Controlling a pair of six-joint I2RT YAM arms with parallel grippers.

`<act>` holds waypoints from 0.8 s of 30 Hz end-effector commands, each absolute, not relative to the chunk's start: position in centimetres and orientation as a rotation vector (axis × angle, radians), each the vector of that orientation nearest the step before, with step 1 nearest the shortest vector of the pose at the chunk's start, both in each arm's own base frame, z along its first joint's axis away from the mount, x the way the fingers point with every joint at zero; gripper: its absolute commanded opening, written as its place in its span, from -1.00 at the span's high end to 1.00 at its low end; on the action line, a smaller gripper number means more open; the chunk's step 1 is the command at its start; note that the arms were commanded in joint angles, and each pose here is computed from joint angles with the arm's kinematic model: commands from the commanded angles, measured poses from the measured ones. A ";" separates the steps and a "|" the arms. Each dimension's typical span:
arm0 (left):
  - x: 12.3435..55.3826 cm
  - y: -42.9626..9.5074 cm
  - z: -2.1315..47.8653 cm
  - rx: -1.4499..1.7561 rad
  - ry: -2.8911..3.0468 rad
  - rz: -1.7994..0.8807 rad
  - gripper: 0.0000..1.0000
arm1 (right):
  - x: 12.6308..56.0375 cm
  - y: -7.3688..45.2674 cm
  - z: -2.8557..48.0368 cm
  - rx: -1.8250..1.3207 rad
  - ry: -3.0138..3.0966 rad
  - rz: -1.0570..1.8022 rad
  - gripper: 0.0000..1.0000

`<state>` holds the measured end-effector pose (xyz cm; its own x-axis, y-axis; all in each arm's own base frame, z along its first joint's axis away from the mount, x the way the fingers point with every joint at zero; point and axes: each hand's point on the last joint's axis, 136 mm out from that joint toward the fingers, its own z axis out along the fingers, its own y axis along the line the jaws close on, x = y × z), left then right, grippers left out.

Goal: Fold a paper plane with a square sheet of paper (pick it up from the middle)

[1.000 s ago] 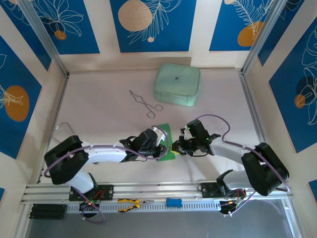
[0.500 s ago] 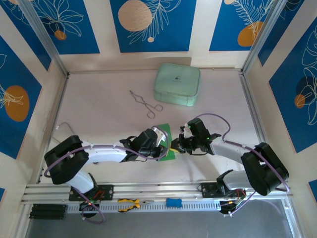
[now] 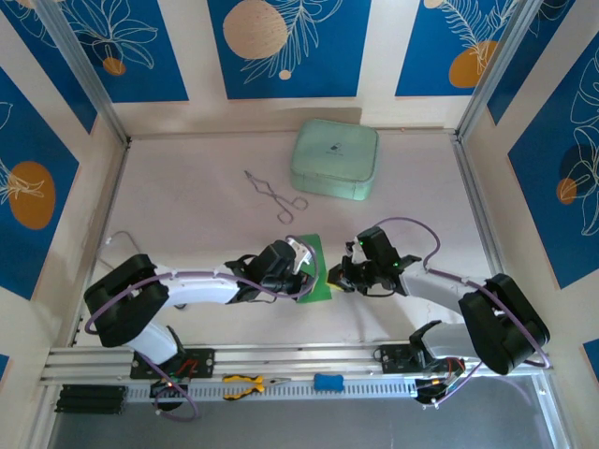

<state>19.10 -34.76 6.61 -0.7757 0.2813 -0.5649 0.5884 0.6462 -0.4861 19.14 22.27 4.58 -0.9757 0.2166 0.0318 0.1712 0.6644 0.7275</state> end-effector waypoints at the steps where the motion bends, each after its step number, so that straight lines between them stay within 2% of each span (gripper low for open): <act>1: 19.6 -35.0 7.8 0.668 2.400 -0.970 1.00 | 18.4 21.7 3.5 0.362 2.852 1.153 0.91; 6: 19.5 -35.0 7.5 0.673 2.406 -0.969 1.00 | 18.8 21.5 2.7 0.353 2.844 1.034 1.00; 16: 19.6 -35.2 7.5 0.675 2.407 -0.980 1.00 | 19.3 21.8 1.3 0.317 2.726 0.863 1.00; 24: 19.5 -35.2 7.4 0.677 2.409 -0.982 1.00 | 19.2 22.2 1.5 0.310 2.716 0.881 1.00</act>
